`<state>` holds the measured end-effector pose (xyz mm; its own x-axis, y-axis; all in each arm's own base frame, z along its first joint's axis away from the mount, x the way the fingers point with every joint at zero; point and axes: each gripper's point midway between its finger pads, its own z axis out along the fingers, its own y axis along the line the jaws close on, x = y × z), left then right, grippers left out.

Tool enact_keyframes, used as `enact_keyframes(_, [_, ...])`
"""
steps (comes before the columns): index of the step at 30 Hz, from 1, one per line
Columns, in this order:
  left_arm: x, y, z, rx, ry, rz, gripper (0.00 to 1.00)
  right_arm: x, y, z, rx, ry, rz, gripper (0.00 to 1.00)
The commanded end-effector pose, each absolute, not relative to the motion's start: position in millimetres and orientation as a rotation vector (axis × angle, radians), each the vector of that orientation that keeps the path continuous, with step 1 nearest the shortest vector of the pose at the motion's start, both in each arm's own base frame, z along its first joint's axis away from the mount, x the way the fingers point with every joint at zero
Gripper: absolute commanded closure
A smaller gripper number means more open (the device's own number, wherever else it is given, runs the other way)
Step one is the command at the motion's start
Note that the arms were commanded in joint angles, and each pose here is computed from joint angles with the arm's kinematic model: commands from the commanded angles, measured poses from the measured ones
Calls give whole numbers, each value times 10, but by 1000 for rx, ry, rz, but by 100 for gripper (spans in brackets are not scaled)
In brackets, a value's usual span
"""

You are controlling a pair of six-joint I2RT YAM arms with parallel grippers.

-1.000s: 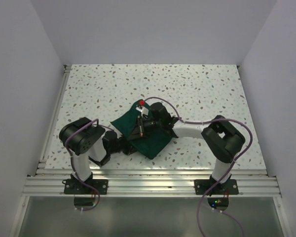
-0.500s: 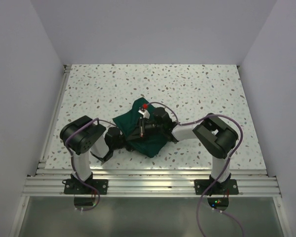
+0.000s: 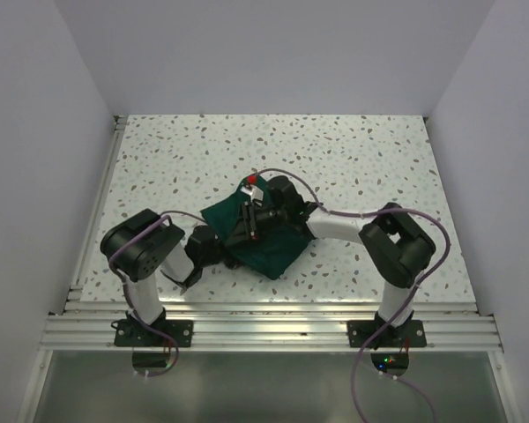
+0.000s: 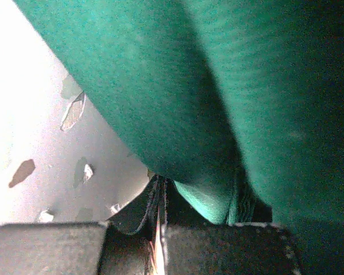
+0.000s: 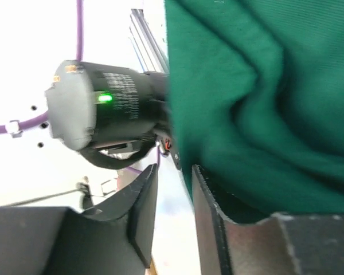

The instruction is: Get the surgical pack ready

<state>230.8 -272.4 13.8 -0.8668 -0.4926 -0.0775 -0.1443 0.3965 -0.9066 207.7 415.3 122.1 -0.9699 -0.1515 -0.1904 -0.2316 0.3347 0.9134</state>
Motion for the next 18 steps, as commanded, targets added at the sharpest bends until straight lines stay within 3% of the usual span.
enact_keyframes(1, [2449,-2696,291,-499,2227,-1425,100,2039,4064,1514,-540,2470,1611,64])
enact_keyframes(5, [2335,-2627,260,-521,2248,-1415,100,2125,3978,1610,-612,2439,1469,54])
enact_keyframes(9, [2228,-2536,271,-540,2270,-1388,86,2204,3901,1759,-642,2397,1383,45])
enact_keyframes(17, [1886,-2188,192,-535,2389,-1184,77,2392,3699,1770,-612,2386,1263,42])
enact_keyframes(18, [1807,-2055,53,-550,2469,-1059,77,2450,3645,1713,-597,2397,1220,41])
